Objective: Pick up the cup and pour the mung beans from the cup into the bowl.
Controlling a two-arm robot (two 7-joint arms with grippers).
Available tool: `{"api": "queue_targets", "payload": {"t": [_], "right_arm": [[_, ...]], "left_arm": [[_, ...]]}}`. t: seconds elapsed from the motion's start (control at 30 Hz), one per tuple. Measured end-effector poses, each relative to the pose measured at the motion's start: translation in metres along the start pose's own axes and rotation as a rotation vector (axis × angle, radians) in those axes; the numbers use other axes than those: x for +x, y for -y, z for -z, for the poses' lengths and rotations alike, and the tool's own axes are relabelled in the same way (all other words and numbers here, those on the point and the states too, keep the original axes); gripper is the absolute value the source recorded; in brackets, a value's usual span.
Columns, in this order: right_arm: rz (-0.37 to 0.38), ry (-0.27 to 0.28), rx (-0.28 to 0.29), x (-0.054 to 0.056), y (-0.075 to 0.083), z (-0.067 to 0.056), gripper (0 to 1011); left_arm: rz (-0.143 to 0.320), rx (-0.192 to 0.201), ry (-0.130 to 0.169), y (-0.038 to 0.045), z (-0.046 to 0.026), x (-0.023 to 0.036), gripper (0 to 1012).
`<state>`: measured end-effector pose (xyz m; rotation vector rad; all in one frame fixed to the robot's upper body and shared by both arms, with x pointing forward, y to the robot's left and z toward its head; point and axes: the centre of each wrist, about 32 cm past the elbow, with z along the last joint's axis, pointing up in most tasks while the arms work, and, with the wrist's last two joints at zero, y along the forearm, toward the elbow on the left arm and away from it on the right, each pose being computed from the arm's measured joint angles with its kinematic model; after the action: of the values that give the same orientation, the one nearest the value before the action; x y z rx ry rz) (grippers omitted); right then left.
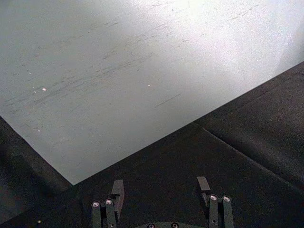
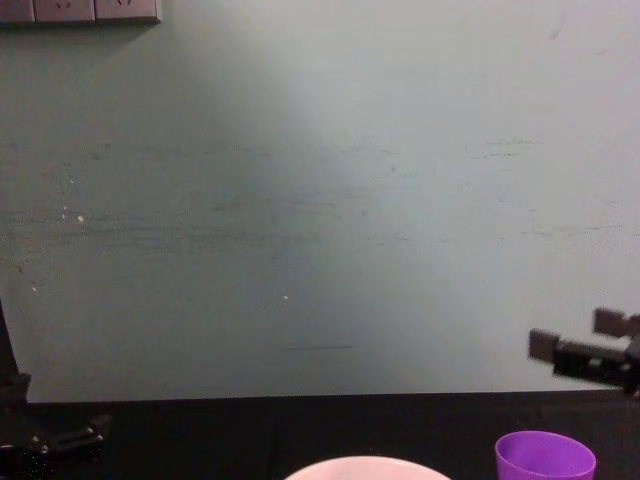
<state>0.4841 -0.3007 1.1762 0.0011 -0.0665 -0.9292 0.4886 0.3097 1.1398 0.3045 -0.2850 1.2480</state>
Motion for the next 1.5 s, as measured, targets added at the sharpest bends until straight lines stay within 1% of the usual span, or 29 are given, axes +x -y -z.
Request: {"api": "queue_targets", "payload": {"t": [0.03,0.07,0.1,0.13,0.17,0.23,0.27,0.3,0.4,0.47,0.5,0.57,0.6,0.7,0.87,0.9,0.97,1.5], "right_arm": [[0.021,0.003,0.002,-0.002,0.002,-0.002,1003],[0.070,0.008,0.008,-0.007,0.005,-0.007,1003],[0.103,0.012,0.009,-0.010,0.007,-0.010,1003],[0.132,0.014,0.009,-0.013,0.008,-0.011,1003],[0.191,0.021,0.009,-0.019,0.011,-0.014,1003],[0.249,0.031,0.010,-0.024,0.013,-0.015,1003],[0.279,0.037,0.011,-0.027,0.014,-0.015,1003],[0.327,0.045,0.011,-0.032,0.016,-0.013,1003],[0.406,0.058,0.017,-0.040,0.018,-0.008,1003],[0.432,0.071,0.023,-0.043,0.018,-0.005,1003],[0.455,0.086,0.025,-0.045,0.017,-0.002,1003],[0.470,0.100,0.028,-0.047,0.017,0.001,1003],[0.483,0.112,0.029,-0.048,0.016,0.005,1003],[0.494,0.130,0.032,-0.048,0.014,0.012,1003],[0.497,0.150,0.036,-0.045,0.012,0.021,1003],[0.490,0.158,0.036,-0.044,0.012,0.025,1003],[0.481,0.167,0.038,-0.044,0.011,0.027,1003],[0.481,0.160,0.037,-0.044,0.011,0.025,1003]], "left_arm": [[0.000,0.000,0.000,0.0000,0.0000,0.0000,1000],[0.000,0.000,0.000,0.0000,0.0000,0.0000,1000],[0.000,0.000,0.000,0.0000,0.0000,0.0000,1000],[0.000,0.000,0.000,0.0000,0.0000,0.0000,1000],[0.000,0.000,0.000,0.0000,0.0000,0.0000,1000],[0.000,0.000,0.000,0.0000,0.0000,0.0000,1000],[0.000,0.000,0.000,0.0000,0.0000,0.0000,1000],[0.000,0.000,0.000,0.0000,0.0000,0.0000,1000],[0.000,0.000,0.000,0.0000,0.0000,0.0000,1000],[0.000,0.000,0.000,0.0000,0.0000,0.0000,1000],[0.000,0.000,0.000,0.0000,0.0000,0.0000,1000],[0.000,0.000,0.000,0.0000,0.0000,0.0000,1000],[0.000,0.000,0.000,0.0000,0.0000,0.0000,1000],[0.000,0.000,0.000,0.0000,0.0000,0.0000,1000],[0.000,0.000,0.000,0.0000,0.0000,0.0000,1000],[0.000,0.000,0.000,0.0000,0.0000,0.0000,1000],[0.000,0.000,0.000,0.0000,0.0000,0.0000,1000],[0.000,0.000,0.000,0.0000,0.0000,0.0000,1000]]}}
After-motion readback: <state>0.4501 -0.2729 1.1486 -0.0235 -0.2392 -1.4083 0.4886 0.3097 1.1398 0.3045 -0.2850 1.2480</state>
